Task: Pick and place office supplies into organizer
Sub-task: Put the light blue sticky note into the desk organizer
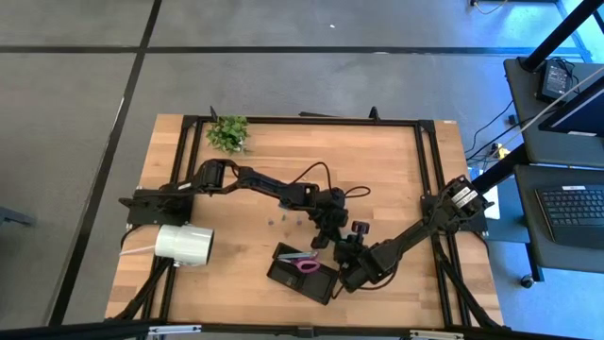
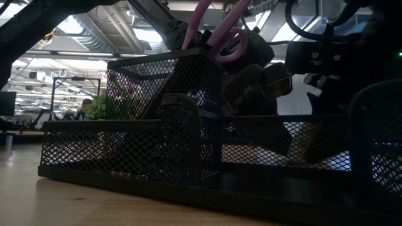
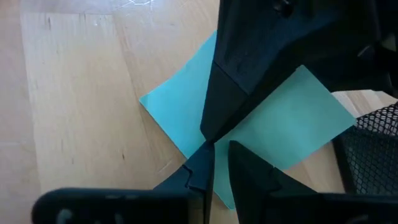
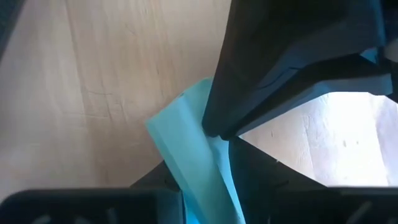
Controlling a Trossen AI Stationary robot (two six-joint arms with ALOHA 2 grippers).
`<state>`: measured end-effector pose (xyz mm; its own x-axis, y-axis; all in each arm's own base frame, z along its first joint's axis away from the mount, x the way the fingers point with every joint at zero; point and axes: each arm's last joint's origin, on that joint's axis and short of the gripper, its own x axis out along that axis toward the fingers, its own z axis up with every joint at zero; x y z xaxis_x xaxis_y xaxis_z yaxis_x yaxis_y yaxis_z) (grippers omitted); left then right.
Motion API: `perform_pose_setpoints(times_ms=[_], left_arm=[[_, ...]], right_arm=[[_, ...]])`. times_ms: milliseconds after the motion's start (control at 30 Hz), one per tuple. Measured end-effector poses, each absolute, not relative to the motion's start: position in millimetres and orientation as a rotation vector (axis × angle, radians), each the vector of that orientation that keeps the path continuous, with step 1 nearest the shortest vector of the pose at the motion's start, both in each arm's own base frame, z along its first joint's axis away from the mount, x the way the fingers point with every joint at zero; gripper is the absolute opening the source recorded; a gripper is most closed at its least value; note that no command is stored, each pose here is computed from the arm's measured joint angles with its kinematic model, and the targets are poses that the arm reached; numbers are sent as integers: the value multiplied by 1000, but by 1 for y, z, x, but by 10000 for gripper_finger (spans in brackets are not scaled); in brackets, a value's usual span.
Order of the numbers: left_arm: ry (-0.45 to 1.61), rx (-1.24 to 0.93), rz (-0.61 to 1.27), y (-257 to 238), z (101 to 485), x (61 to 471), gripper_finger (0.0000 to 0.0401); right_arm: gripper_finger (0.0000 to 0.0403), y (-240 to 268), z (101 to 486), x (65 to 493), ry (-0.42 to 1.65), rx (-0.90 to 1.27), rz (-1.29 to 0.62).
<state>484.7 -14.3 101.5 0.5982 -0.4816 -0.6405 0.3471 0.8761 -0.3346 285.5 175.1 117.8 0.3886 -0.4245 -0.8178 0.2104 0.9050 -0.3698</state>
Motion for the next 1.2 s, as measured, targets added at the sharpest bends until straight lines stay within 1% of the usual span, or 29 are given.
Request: perform_pose_setpoints(times_ms=[300, 367, 433, 600, 800, 967, 1100, 1200], left_arm=[[795, -192, -467, -7, 101, 485, 18], [795, -191, -466, -7, 101, 485, 16], [793, -181, -469, -7, 101, 485, 16], [790, -172, -470, -7, 102, 485, 35], [784, -155, -453, -2, 105, 485, 67], [824, -86, -396, 20, 129, 474, 92], [816, 31, -301, 36, 166, 464, 107], [809, 94, -247, 46, 197, 452, 113]], right_arm=[[94, 176, 118, 286, 1096, -205, -402], [88, 176, 118, 286, 1096, -205, -402], [74, 176, 118, 286, 1097, -207, -402], [15, 176, 118, 286, 1099, -206, -401], [12, 176, 118, 285, 1107, -164, -418], [8, 173, 132, 280, 1114, -144, -421], [8, 167, 156, 272, 1092, -90, -459], [8, 161, 179, 267, 1049, -3, -477]])
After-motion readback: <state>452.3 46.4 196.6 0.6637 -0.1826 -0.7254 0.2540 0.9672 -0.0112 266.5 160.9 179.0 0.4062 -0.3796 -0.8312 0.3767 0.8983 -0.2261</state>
